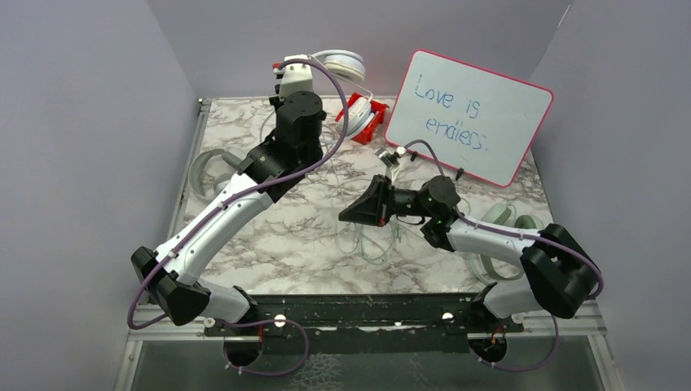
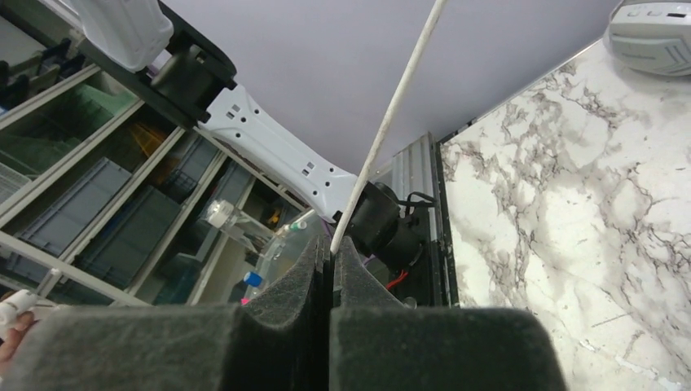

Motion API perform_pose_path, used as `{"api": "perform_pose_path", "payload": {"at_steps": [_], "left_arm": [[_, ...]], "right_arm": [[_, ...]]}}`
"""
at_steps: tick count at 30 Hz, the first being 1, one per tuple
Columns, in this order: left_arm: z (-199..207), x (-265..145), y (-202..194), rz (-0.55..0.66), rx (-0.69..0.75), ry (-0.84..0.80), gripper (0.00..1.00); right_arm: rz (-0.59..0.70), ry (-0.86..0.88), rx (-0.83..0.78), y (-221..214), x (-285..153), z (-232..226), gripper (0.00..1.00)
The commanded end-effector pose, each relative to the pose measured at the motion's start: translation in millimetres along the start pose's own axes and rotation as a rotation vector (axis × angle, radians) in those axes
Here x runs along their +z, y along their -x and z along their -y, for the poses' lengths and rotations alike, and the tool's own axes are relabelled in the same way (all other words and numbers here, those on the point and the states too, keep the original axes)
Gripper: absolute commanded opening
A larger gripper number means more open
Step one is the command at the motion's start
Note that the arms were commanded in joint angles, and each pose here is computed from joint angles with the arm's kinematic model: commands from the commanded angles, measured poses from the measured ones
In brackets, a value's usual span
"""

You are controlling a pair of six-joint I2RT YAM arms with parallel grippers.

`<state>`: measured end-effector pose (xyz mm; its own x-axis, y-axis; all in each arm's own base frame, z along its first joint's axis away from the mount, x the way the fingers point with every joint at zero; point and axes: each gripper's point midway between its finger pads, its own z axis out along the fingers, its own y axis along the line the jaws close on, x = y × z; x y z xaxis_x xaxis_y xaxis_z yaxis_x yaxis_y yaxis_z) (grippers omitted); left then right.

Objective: Wrap the headphones
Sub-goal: Wrap the headphones cable around the headphones.

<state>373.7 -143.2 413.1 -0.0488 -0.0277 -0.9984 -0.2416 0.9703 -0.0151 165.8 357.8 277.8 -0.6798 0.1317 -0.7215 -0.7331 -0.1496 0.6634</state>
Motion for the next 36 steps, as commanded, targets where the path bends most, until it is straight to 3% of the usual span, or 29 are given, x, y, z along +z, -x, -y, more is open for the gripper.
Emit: {"api": "perform_pose_path", "payload": {"at_steps": [1, 5, 7, 9, 11, 14, 19, 30, 36], "left_arm": [[-13.7, -5.5, 45.8, 0.096, -0.154, 0.025, 0.00], [-14.4, -3.6, 48.6, 0.101, -0.163, 0.026, 0.00], [-14.0, -2.1, 49.5, 0.102, -0.160, 0.027, 0.00], [-15.0, -0.6, 48.8, 0.101, -0.153, 0.032, 0.00], [-16.9, 1.3, 47.9, 0.101, -0.155, 0.039, 0.00], [-18.3, 3.3, 46.9, 0.100, -0.159, 0.044, 0.00], [-17.4, 4.4, 46.6, 0.095, -0.164, 0.038, 0.00], [-27.3, 10.3, 45.5, 0.097, -0.118, 0.069, 0.00], [-23.0, 13.9, 26.9, 0.081, -0.030, 0.019, 0.00]], "right_arm": [[-0.021, 0.013, -0.030, -10.9, -4.3, -12.2, 0.03], [-0.028, 0.007, -0.028, -19.5, -9.0, -19.0, 0.07], [-0.028, 0.007, -0.023, -23.5, -10.6, -23.5, 0.01], [-0.029, 0.002, -0.021, -27.0, -12.4, -27.9, 0.01], [-0.031, -0.008, -0.017, -30.1, -14.0, -30.4, 0.12], [-0.030, -0.012, -0.022, -33.3, -15.7, -32.6, 0.14], [-0.043, 0.015, -0.025, -36.9, -14.1, -38.4, 0.01], [-0.051, -0.010, -0.031, -45.0, -21.9, -51.5, 0.01], [-0.062, -0.110, -0.159, -22.6, -32.4, -69.6, 0.01]]}}
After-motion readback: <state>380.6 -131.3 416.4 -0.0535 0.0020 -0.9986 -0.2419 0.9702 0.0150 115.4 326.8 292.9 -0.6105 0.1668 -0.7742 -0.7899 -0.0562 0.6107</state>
